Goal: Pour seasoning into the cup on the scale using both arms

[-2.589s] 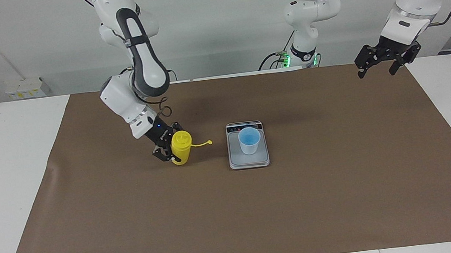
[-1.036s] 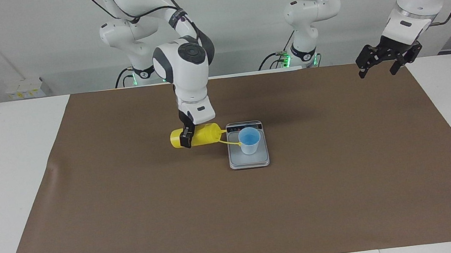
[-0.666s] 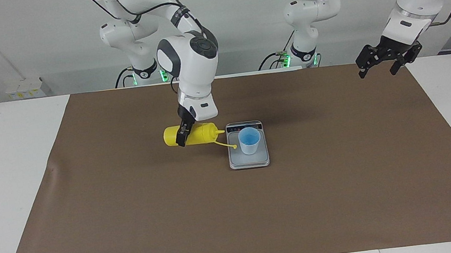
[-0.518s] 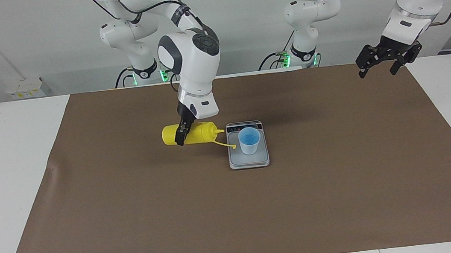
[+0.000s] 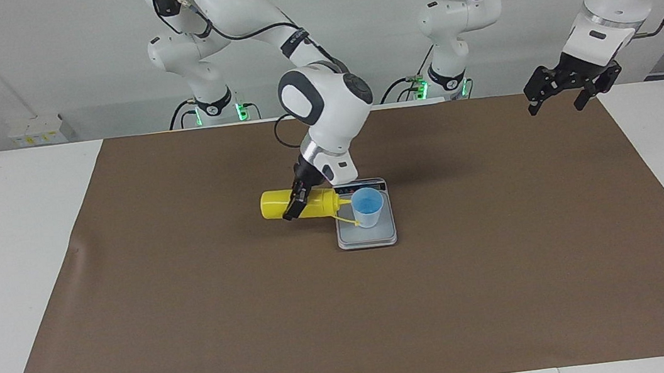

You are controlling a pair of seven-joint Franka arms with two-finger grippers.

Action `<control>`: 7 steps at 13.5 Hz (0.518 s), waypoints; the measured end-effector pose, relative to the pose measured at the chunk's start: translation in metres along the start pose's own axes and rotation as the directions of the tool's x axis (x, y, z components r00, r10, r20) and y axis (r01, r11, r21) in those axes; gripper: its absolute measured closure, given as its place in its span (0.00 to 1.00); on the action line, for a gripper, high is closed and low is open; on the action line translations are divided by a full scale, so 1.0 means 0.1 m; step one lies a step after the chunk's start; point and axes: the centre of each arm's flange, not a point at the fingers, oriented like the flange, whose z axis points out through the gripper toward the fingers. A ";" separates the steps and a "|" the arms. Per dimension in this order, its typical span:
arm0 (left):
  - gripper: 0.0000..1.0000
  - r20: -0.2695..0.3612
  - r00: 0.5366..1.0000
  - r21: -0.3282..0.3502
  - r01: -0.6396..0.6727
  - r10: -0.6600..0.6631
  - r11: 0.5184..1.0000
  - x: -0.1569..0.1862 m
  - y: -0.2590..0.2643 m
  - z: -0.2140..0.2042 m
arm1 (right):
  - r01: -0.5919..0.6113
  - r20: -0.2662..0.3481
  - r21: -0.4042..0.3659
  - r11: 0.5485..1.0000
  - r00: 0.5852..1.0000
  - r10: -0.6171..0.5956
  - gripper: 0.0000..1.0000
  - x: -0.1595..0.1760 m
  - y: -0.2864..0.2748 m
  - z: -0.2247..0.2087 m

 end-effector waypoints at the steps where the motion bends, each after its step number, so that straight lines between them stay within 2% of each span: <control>1: 0.00 0.000 1.000 0.000 0.000 0.000 1.000 0.00 0.00 0.00 | 0.003 0.012 -0.028 1.000 1.000 -0.003 0.39 0.00 0.05 -0.02; 7: 0.00 0.000 1.000 0.000 0.000 0.000 1.000 0.00 0.00 0.00 | 0.102 0.063 -0.135 0.986 0.994 -0.094 0.39 0.12 0.02 -0.10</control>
